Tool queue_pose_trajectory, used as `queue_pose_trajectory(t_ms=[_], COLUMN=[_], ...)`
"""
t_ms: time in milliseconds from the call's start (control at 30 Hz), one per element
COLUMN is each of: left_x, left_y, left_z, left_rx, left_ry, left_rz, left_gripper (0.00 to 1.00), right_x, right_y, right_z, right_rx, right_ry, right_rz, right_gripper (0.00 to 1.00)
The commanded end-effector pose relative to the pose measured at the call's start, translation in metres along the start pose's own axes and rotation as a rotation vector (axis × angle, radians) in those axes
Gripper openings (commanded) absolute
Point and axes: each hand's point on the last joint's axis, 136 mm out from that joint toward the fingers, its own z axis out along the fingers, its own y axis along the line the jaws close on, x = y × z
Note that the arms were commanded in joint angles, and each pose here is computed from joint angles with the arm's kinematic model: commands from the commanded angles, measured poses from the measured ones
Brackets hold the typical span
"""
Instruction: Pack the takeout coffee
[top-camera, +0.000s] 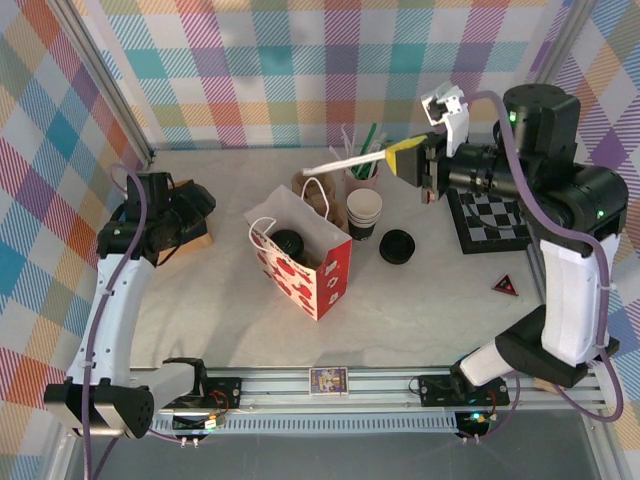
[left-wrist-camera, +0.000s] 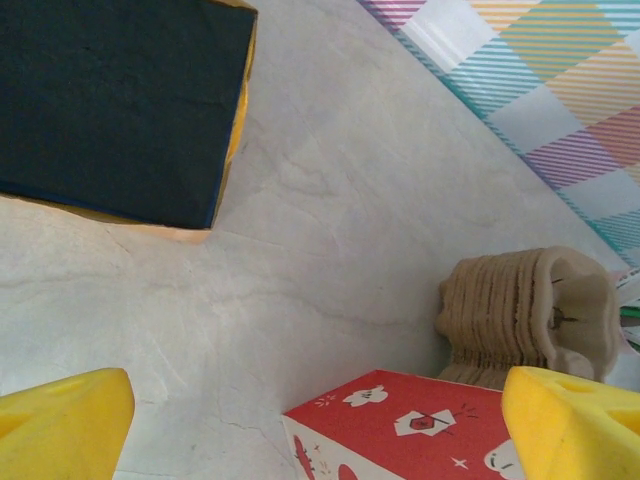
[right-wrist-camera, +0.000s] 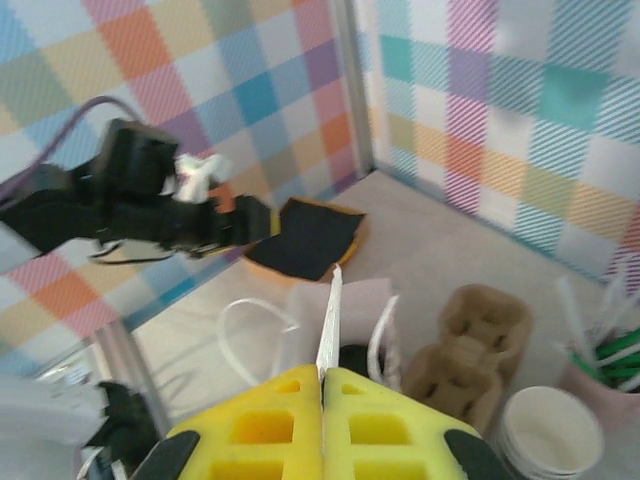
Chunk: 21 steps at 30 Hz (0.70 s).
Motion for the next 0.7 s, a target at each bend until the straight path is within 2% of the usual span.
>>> queue_pose_trajectory(t_ms=[0, 267, 667], left_x=[-0.006, -0.007, -0.013], left_y=[0.007, 0.014, 0.016], left_z=[0.006, 0.009, -0.002], left_rx=[-0.026, -0.039, -0.044], left_ry=[-0.021, -0.015, -0.039], left_rz=[-0.01, -0.026, -0.009], left_gripper=[0.94, 0.94, 0.93], right_x=[0.033, 0.092, 0.12], right_y=[0.019, 0.013, -0.014], right_z=[0.012, 0.037, 0.094], right_rx=[-0.106, -0.034, 0.144], right_ry=[0.138, 0.339, 0.475], right_rz=[0.082, 0.068, -0.105], right_gripper=[0.04, 0.01, 0.0])
